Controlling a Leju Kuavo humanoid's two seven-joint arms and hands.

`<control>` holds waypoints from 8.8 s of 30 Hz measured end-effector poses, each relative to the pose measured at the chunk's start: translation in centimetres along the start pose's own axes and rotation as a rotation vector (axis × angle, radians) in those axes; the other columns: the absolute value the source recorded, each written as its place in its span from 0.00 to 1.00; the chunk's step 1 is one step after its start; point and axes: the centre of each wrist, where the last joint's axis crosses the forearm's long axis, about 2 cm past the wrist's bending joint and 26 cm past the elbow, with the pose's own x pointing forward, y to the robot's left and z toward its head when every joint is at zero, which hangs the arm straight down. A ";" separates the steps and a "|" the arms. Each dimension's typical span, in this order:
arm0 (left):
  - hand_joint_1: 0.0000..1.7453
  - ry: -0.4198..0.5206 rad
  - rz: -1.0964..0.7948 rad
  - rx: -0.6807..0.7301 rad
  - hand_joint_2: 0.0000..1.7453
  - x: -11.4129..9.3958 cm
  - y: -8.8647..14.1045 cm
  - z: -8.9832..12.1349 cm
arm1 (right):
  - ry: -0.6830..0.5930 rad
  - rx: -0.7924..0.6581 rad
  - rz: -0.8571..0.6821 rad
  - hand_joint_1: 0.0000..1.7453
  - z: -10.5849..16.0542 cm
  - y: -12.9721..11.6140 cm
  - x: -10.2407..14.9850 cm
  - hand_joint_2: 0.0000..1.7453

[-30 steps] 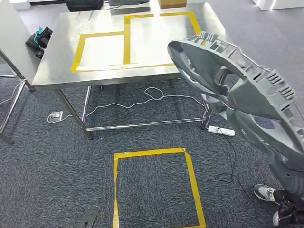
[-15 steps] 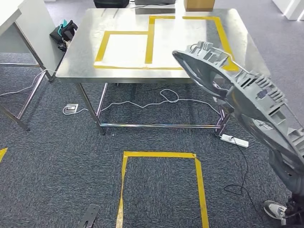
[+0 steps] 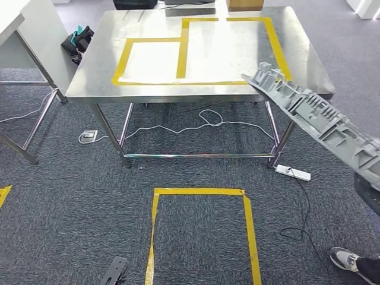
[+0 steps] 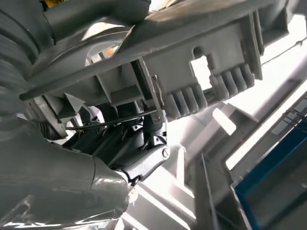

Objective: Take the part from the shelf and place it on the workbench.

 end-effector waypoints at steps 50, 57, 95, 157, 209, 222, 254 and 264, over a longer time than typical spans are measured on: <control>0.00 0.025 0.011 0.001 1.00 0.0 1.0 -0.1 | -0.182 0.252 0.638 1.00 -5.6 -7.9 -3.2 1.00; 0.00 0.025 0.010 -0.005 1.00 0.1 0.7 -0.1 | -0.189 0.251 0.653 1.00 -5.8 -8.4 -3.2 1.00; 0.00 0.017 -0.006 -0.039 1.00 0.5 0.2 -0.2 | -0.188 0.279 0.690 1.00 -5.2 -9.1 -3.3 1.00; 0.00 0.017 -0.061 -0.061 1.00 0.0 0.3 0.0 | -0.264 0.207 0.978 1.00 -8.4 -11.4 -2.4 1.00; 0.00 -0.020 -0.098 -0.081 1.00 0.9 0.4 -0.4 | -0.138 0.344 1.106 1.00 -13.4 -12.8 -7.3 1.00; 0.00 -0.019 -0.125 -0.094 1.00 1.3 0.4 -0.5 | -0.140 0.413 0.977 1.00 -10.2 -5.9 -9.6 1.00; 0.00 -0.010 -0.196 -0.107 1.00 1.9 0.2 -0.7 | -0.113 0.550 0.397 1.00 -0.1 17.0 -1.6 1.00; 0.00 -0.011 -0.201 -0.099 1.00 1.9 0.2 -0.7 | -0.210 0.395 0.470 1.00 1.5 17.4 0.3 1.00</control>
